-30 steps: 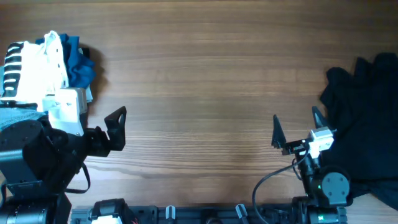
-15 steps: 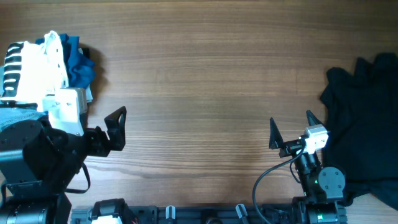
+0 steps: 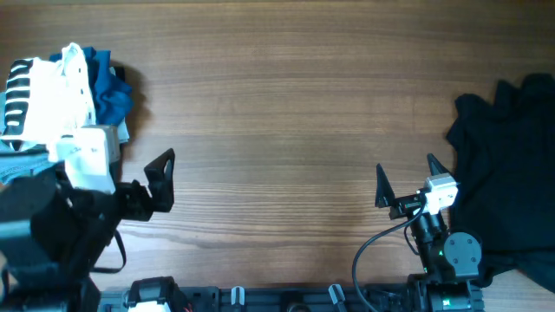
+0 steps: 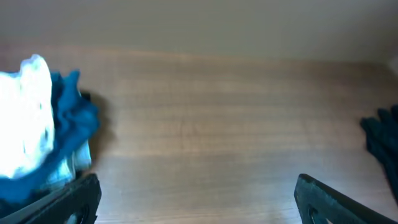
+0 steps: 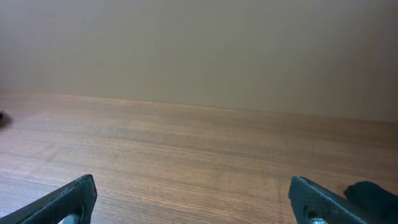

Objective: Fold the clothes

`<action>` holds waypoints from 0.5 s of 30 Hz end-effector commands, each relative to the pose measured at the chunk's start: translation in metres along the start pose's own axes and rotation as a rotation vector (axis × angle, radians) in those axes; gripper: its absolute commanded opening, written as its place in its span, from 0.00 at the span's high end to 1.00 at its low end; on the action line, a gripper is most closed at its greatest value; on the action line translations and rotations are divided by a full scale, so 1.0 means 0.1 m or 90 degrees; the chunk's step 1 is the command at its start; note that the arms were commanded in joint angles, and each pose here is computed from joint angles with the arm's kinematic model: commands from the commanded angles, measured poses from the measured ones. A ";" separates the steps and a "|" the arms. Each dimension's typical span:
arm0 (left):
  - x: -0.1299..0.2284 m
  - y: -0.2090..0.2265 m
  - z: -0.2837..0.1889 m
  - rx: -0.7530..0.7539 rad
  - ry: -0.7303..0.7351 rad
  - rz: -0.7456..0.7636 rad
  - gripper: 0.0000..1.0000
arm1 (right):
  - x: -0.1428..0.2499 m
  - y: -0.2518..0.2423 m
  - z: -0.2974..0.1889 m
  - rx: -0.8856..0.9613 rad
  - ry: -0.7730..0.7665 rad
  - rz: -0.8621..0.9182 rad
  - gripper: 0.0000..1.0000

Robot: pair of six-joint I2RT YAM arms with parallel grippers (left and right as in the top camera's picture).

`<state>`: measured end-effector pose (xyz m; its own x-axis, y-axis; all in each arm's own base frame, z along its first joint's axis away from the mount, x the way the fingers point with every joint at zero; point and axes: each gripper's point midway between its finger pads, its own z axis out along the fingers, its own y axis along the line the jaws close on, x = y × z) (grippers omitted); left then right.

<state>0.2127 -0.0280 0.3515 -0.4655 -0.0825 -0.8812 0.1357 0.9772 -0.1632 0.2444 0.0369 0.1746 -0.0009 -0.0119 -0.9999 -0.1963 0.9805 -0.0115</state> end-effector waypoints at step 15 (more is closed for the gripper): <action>0.86 0.10 0.62 0.070 -0.323 -0.012 0.00 | 0.01 -0.02 0.00 0.004 0.002 0.009 0.00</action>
<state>0.2245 -0.0394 0.2715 0.0016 -0.1479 -0.9890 0.2439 0.9592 -0.1431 0.2445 0.0369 0.1735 -0.0058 -0.0121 -0.9999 -0.1964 0.9805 -0.0107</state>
